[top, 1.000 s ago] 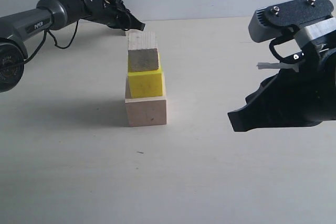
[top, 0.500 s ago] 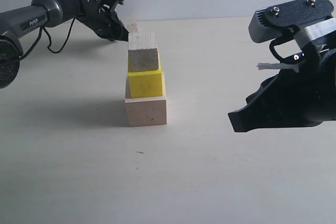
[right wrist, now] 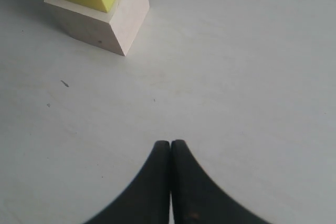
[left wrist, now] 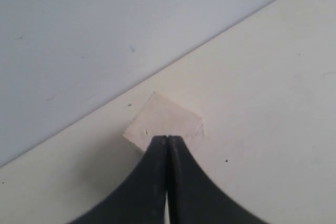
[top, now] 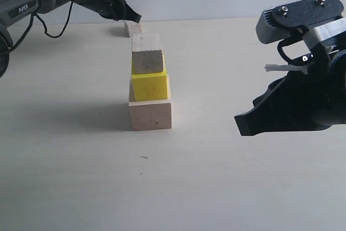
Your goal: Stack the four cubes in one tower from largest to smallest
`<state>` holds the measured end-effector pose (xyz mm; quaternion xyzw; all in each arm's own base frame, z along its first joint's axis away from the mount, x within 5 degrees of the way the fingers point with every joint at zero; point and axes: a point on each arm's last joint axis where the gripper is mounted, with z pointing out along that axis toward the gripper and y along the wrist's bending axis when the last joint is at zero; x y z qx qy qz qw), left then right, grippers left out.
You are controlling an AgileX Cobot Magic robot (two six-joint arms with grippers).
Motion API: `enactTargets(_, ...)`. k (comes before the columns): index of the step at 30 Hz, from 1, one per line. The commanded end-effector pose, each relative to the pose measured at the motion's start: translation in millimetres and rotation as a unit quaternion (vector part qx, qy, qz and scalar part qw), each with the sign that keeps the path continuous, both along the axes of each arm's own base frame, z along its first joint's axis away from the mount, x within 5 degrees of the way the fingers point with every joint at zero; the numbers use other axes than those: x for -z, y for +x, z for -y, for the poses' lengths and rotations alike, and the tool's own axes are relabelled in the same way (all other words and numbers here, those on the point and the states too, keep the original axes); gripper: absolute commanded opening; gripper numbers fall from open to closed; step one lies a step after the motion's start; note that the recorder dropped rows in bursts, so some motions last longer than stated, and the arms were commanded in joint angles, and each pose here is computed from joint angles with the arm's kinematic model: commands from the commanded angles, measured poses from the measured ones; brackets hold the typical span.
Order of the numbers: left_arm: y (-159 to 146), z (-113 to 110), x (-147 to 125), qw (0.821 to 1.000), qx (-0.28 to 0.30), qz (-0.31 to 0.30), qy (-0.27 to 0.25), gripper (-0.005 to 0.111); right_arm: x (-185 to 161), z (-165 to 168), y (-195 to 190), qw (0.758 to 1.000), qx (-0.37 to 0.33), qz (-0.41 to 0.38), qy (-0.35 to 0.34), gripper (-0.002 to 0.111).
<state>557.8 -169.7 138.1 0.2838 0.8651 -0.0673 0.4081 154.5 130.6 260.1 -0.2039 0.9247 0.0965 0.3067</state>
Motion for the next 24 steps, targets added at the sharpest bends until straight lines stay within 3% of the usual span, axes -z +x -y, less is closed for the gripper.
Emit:
enactTargets(1,3,5,9,1.000,0.001,0.024,-0.012,0.000,-1,1,-1,1.000,-0.004,0.007,-0.001,0.000)
enactTargets(11,7,7,25,0.999,-0.010,0.039,-0.025,0.000,-1,1,0,1.000,-0.004,0.007,-0.002,0.000)
enactTargets(24,2,8,51,1.000,0.009,-0.006,-0.010,0.000,0,3,-1,1.000,-0.002,0.001,-0.009,0.000)
